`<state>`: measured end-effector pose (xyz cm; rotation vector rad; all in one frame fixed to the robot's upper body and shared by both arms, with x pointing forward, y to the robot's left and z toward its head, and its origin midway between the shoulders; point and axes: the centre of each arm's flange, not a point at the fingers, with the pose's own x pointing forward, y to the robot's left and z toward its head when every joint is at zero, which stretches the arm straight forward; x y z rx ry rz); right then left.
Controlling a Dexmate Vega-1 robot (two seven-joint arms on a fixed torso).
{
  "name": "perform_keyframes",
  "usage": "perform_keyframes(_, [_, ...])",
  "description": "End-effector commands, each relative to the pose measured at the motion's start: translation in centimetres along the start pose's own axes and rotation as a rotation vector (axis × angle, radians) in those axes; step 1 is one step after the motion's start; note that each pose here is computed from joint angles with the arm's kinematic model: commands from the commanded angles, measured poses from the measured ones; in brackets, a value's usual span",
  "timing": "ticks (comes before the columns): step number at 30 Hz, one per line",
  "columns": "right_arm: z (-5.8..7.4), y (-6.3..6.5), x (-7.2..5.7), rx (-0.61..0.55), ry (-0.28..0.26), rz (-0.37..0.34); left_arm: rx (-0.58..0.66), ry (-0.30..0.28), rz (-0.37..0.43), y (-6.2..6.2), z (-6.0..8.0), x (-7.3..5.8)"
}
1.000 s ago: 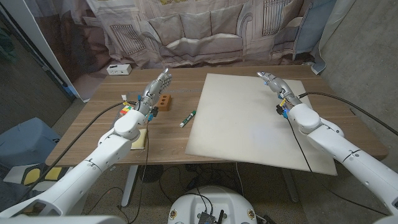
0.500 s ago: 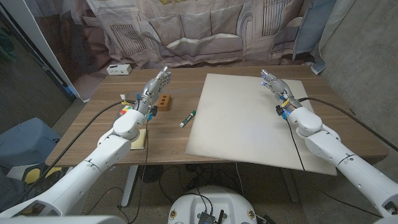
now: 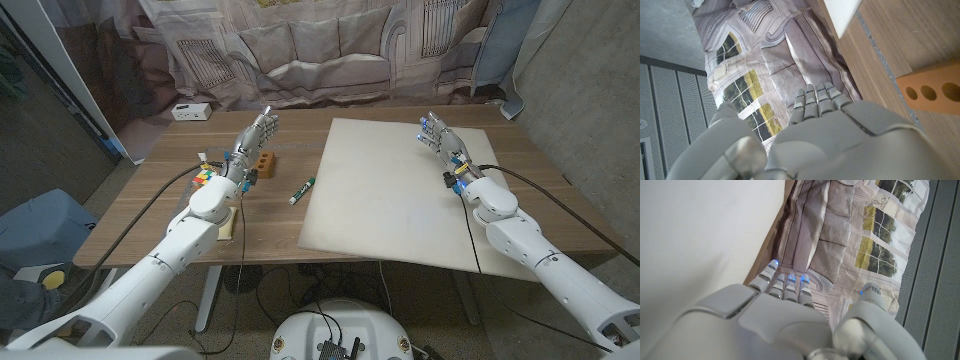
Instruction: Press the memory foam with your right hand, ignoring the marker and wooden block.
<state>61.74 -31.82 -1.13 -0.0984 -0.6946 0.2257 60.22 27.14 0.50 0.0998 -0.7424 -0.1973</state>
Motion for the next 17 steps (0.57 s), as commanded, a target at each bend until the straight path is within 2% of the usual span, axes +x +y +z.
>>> perform_keyframes(1, [-1.77,-0.65,-0.04,0.068,-0.006,-0.012,-0.009,-0.008,0.028,-0.72,0.05,0.52])
perform_keyframes(11, [-2.15,-0.45,-0.09,0.065,0.015,-0.001,-0.018,-0.016,0.022,-1.11,0.02,0.22])
perform_keyframes(17, [-2.05,-0.42,0.05,0.056,0.031,0.002,-0.024,-0.016,0.044,-0.73,-0.07,-0.34])
